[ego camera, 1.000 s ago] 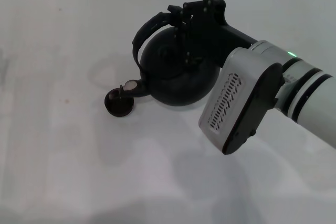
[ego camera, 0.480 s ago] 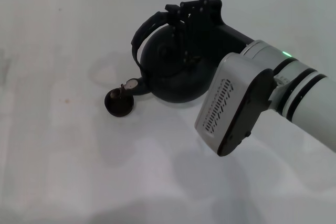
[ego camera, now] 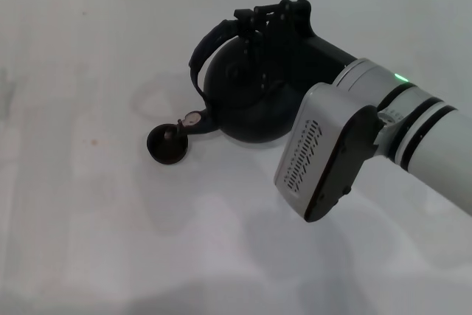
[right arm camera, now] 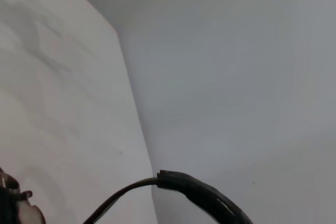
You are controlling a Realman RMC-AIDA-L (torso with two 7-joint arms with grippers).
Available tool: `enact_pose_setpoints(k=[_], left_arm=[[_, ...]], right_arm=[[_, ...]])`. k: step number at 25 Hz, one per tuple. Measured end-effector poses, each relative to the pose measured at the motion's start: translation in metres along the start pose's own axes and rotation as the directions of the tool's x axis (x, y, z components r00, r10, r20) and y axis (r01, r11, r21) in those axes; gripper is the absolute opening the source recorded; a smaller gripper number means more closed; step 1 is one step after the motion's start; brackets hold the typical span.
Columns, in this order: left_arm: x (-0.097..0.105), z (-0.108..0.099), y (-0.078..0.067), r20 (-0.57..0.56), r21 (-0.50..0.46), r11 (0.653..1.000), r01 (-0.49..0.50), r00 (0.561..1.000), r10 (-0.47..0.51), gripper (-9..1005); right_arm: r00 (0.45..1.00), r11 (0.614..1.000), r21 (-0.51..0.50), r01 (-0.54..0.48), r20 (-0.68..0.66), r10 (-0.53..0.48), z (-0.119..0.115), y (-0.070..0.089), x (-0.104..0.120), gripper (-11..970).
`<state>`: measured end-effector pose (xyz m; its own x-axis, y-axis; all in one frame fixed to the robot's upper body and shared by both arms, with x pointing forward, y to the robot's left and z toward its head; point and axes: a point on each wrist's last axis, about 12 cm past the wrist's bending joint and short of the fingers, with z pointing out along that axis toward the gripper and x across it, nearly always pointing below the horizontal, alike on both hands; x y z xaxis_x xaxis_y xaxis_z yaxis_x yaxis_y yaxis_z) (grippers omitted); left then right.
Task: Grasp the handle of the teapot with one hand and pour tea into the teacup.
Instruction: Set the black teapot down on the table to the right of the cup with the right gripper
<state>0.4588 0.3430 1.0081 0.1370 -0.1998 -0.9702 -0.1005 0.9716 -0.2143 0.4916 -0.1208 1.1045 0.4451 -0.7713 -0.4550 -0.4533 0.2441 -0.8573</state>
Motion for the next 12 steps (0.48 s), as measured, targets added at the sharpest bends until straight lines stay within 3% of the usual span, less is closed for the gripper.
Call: enact_pose_setpoints(k=[12], left_arm=[[-0.0002,0.0007,-0.0003,0.001,0.001,1.0,0.001,1.0,-0.001,893]], right_arm=[[0.997,0.998,0.001,0.07,0.01,-0.07,0.0022,0.0045,-0.0021,105]])
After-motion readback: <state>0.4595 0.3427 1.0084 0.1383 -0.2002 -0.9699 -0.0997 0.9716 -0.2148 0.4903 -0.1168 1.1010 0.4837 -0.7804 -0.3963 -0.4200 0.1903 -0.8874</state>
